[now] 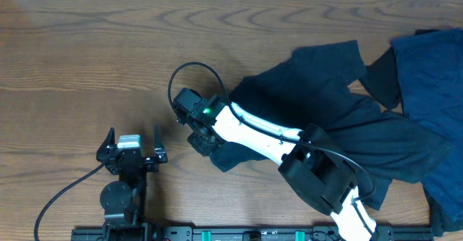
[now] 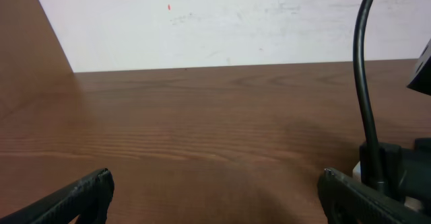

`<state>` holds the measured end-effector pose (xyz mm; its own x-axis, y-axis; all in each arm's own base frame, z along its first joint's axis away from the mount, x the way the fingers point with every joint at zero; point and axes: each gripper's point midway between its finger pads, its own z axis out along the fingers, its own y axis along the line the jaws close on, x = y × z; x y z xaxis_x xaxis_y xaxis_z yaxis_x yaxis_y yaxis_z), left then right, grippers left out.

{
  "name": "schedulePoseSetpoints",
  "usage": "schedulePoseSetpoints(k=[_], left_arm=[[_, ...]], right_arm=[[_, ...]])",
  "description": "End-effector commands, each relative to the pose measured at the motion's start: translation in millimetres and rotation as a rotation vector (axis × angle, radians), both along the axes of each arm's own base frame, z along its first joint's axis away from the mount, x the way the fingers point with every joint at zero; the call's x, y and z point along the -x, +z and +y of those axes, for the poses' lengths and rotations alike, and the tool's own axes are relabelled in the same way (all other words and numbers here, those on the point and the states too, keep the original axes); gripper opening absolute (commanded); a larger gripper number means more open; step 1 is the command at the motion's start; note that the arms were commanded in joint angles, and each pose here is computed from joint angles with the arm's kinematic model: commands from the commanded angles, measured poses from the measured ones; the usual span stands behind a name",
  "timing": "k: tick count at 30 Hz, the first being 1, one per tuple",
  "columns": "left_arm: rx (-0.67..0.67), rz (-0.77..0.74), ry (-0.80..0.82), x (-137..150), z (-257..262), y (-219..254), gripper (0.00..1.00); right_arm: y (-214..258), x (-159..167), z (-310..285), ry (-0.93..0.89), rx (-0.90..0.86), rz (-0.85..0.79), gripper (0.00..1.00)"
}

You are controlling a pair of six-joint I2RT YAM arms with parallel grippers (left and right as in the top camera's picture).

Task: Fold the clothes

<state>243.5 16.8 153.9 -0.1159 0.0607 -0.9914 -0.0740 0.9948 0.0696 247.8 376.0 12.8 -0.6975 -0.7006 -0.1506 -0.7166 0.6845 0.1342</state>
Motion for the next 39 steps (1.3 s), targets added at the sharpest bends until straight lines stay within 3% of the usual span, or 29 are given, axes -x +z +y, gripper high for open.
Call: schedulePoseSetpoints(k=[1,8,12,14,21,26,32,39], left_arm=[[-0.010,0.047,0.023,1,4,-18,0.98],[-0.010,0.047,0.023,1,4,-18,0.98],[-0.010,0.047,0.023,1,4,-18,0.98],[-0.010,0.047,0.023,1,4,-18,0.98],[-0.010,0.047,0.023,1,4,-18,0.98],[-0.010,0.047,0.023,1,4,-18,0.98],[-0.010,0.047,0.023,1,4,-18,0.98],[-0.010,0.047,0.023,1,4,-18,0.98]], right_arm=[[5,4,0,-0.001,-0.007,-0.015,0.36],[-1,5,-3,-0.002,-0.004,-0.013,0.35],[-1,4,-3,-0.004,-0.007,-0.015,0.06],[-1,2,-4,-0.009,-0.007,-0.013,0.03],[-1,-3,-13,-0.040,-0.019,0.036,0.01],[11,-1,-6,-0.007,-0.181,0.191,0.01],[17,-27,-22,-0.081,-0.256,0.242,0.02],[14,-37,-35,-0.120,-0.246,0.242,0.17]])
